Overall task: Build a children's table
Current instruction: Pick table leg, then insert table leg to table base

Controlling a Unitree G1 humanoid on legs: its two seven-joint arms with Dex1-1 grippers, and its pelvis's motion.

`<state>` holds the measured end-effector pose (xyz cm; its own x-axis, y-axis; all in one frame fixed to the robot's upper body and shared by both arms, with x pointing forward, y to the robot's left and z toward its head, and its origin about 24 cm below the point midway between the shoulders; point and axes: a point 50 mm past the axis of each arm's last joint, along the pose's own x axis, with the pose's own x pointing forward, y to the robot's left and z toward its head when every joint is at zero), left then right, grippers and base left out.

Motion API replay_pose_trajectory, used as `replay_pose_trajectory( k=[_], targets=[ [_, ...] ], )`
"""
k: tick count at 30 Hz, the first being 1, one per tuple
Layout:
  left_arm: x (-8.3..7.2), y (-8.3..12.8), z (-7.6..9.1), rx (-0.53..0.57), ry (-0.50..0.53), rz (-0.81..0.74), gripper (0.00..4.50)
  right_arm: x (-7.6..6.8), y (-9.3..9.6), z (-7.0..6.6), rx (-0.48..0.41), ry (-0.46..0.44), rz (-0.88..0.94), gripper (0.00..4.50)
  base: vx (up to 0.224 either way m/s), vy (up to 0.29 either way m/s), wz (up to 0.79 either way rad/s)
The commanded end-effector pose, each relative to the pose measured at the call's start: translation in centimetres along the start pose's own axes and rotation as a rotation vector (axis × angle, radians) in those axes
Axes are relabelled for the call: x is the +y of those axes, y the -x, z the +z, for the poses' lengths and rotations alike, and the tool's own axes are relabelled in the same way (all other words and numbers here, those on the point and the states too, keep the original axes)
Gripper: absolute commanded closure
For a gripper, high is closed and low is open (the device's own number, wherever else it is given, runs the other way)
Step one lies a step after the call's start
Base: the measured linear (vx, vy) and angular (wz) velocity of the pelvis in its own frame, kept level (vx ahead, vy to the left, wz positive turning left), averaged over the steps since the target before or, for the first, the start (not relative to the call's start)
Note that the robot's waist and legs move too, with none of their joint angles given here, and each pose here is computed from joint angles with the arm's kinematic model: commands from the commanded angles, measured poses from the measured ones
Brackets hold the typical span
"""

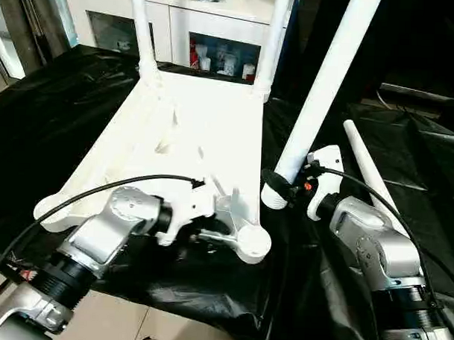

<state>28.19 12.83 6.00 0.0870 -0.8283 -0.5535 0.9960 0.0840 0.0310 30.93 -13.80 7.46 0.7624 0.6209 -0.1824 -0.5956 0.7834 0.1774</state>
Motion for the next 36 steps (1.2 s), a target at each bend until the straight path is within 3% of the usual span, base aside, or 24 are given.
replay_pose_trajectory(
  k=[1,3,4,7,10,19,22,23,27,36],
  targets=[
    [0.4,0.3,-0.3,0.038,-0.029,0.008,3.04,0.1,0.2,0.7,-0.030,0.035,-0.002,2.57,0.000,0.000,0.00],
    [0.4,0.4,-0.4,0.051,-0.030,0.011,3.12,0.1,0.2,0.7,-0.029,0.035,-0.001,2.57,0.000,0.000,0.00],
    [0.5,0.5,-0.6,0.061,-0.033,0.012,3.42,0.1,0.2,0.7,-0.028,0.037,0.000,2.57,0.000,0.000,0.00],
    [0.7,0.9,-0.7,0.070,-0.025,0.025,3.45,0.2,0.1,0.6,-0.026,0.040,0.004,2.57,0.000,0.000,0.00],
    [1.0,1.0,-0.9,0.076,-0.017,0.040,3.85,0.2,0.0,0.5,-0.016,0.051,0.010,2.57,0.000,0.000,0.00],
    [0.8,1.2,-1.9,0.132,0.028,0.090,4.44,0.0,0.1,0.5,-0.027,0.025,-0.002,2.57,0.000,0.000,0.00],
    [0.8,1.2,-1.9,0.128,0.062,0.109,4.50,0.1,0.1,0.5,-0.028,0.020,0.003,2.57,0.000,0.000,0.00],
    [1.1,0.9,-1.6,0.081,0.128,0.158,4.50,0.2,0.1,0.7,-0.036,-0.003,0.021,2.57,0.000,0.000,0.00],
    [1.8,0.2,-0.7,0.011,0.220,0.262,4.50,0.4,0.0,0.9,-0.034,-0.021,0.057,2.57,0.000,0.000,0.00],
    [1.6,-1.3,0.2,-0.019,0.186,0.278,4.50,0.6,-0.5,0.7,-0.004,0.002,0.078,2.57,0.000,0.000,0.00]
  ],
)
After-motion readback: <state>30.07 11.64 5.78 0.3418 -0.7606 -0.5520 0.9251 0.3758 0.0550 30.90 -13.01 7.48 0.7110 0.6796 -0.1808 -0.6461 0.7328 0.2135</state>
